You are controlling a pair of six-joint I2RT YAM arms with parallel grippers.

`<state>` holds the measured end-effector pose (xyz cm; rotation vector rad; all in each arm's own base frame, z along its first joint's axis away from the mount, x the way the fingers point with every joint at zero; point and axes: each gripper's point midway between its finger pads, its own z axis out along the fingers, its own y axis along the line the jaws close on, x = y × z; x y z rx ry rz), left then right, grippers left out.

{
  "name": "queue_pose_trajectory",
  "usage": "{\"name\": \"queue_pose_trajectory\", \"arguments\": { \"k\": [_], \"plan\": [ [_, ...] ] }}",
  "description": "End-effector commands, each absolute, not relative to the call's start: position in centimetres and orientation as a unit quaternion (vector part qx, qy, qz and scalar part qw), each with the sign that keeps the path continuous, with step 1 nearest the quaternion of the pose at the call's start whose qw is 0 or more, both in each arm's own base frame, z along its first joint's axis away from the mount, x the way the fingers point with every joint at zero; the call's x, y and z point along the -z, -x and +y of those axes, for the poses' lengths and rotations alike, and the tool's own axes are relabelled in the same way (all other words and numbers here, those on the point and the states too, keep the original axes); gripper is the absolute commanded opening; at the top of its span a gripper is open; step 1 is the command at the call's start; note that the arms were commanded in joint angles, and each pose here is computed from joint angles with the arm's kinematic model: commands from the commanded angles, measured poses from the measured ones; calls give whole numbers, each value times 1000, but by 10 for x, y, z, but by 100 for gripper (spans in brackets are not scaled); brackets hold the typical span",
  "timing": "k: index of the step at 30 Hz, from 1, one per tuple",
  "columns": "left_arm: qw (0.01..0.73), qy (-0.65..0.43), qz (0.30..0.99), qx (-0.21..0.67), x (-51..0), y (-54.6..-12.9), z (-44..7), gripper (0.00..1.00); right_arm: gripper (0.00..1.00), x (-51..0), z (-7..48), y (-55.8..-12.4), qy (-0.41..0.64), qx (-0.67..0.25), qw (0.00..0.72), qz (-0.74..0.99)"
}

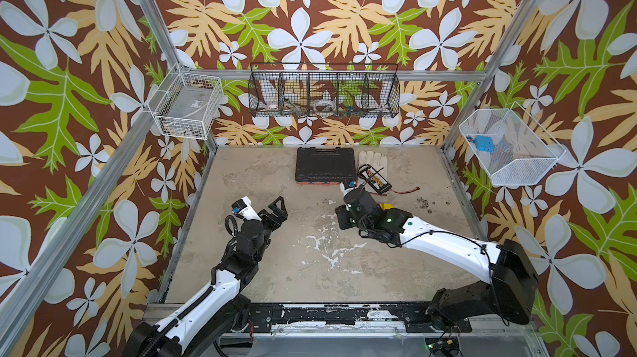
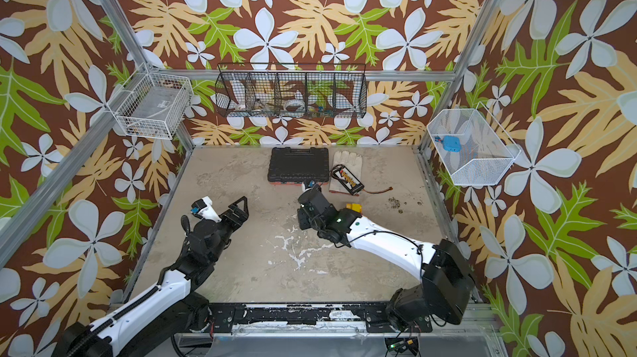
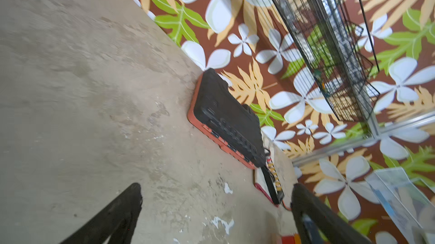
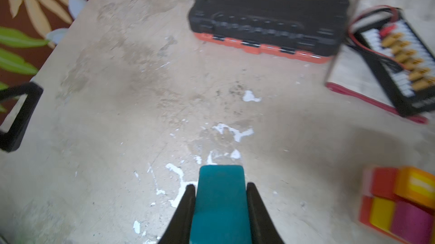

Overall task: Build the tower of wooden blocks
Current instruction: 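Lift the teal cube with the right gripper and carry it over the stack, then lower the teal cube onto the top of the stack with the right gripper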

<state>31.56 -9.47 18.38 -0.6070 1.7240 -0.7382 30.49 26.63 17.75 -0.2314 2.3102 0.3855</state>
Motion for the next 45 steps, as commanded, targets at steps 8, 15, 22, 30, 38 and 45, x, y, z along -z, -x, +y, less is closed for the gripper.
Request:
{"name": "queue_pose_trajectory", "arguments": {
  "k": [8,15,22,30,38,45],
  "plan": [
    [477,121,776,395,-181,-339,-171,100,0,-174,173,-307,-42,-92,378,920],
    [451,108,789,404,-170,-343,-183,100,0,-167,120,-313,-108,-65,365,923],
    [443,106,793,405,-168,-346,-186,100,0,-167,103,-318,-139,-31,359,923],
    [441,108,795,402,-166,-346,-186,100,0,-168,97,-325,-177,-8,348,921],
    [441,109,796,400,-167,-347,-186,100,0,-169,95,-333,-210,-23,351,912],
    [440,109,797,399,-167,-347,-185,100,0,-158,101,-340,-210,-26,338,917]
  ]
}}
